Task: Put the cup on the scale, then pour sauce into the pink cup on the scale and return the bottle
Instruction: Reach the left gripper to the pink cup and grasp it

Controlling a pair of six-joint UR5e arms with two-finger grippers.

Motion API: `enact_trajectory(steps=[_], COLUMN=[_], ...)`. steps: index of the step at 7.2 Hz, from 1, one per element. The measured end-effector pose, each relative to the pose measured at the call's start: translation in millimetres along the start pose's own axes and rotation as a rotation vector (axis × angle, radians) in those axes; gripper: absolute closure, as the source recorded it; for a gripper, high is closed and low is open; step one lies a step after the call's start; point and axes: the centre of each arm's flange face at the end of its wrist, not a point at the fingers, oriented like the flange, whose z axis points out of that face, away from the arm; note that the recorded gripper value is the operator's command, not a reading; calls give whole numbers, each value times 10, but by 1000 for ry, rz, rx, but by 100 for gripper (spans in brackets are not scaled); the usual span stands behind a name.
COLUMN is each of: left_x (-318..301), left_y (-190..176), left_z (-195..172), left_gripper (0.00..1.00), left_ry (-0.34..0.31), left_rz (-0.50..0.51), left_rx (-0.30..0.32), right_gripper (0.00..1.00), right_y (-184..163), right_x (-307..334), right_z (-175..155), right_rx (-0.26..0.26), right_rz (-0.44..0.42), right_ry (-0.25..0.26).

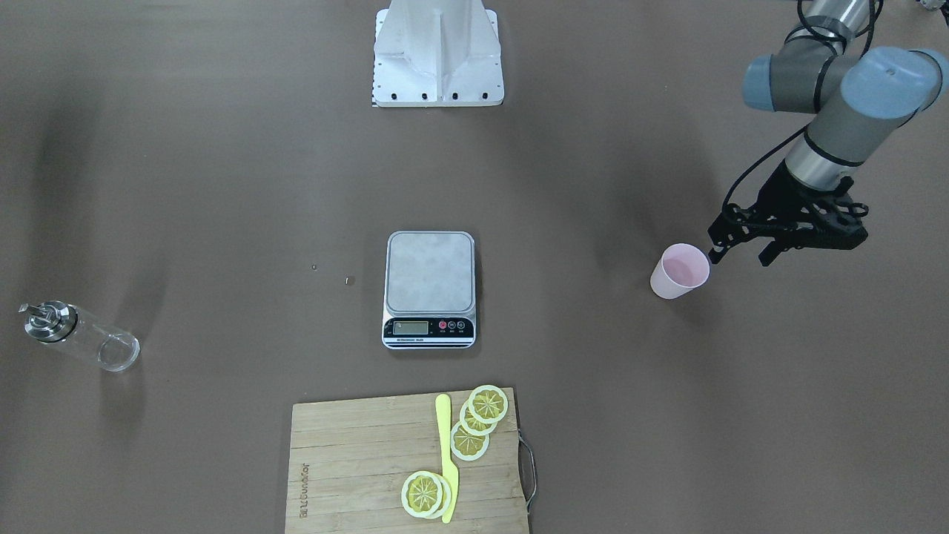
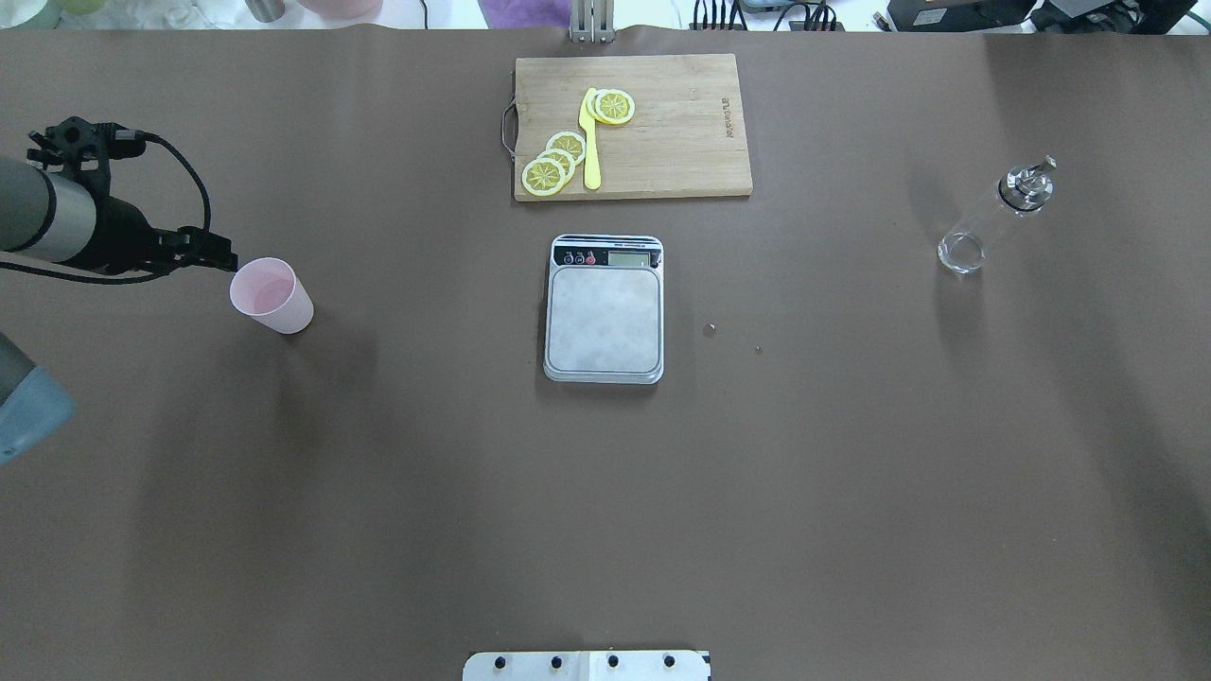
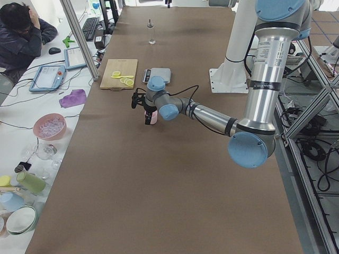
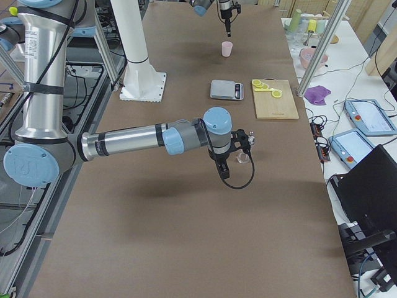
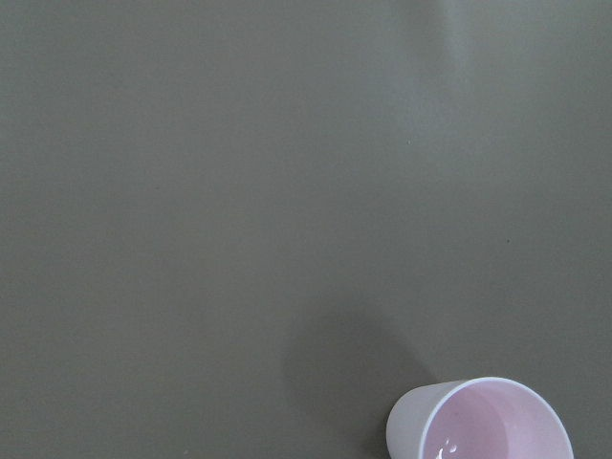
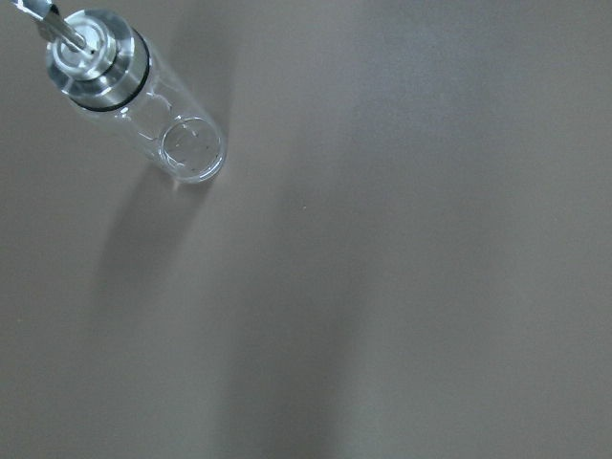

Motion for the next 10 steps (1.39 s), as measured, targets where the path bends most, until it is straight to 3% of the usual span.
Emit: enact_trajectory(steps=[2, 6, 7, 10], left_x=[109, 242, 254, 281], left_y=[44, 119, 118, 114], left_z=[169, 251, 246, 196], left_gripper=[31, 95, 100, 100], left_ry=[-6, 0, 2, 10], left_rz=[14, 42, 44, 47], left_rx=[-11, -20, -19, -13], right_gripper=[0, 0, 0, 0], right_y=[5, 0, 0, 1], right_x=[0, -4, -3, -2], right_z=[0, -4, -4, -1], right_rx=[0, 1, 1, 0], right_rz=[0, 3, 4, 4], right_ry=[0, 1, 1, 0])
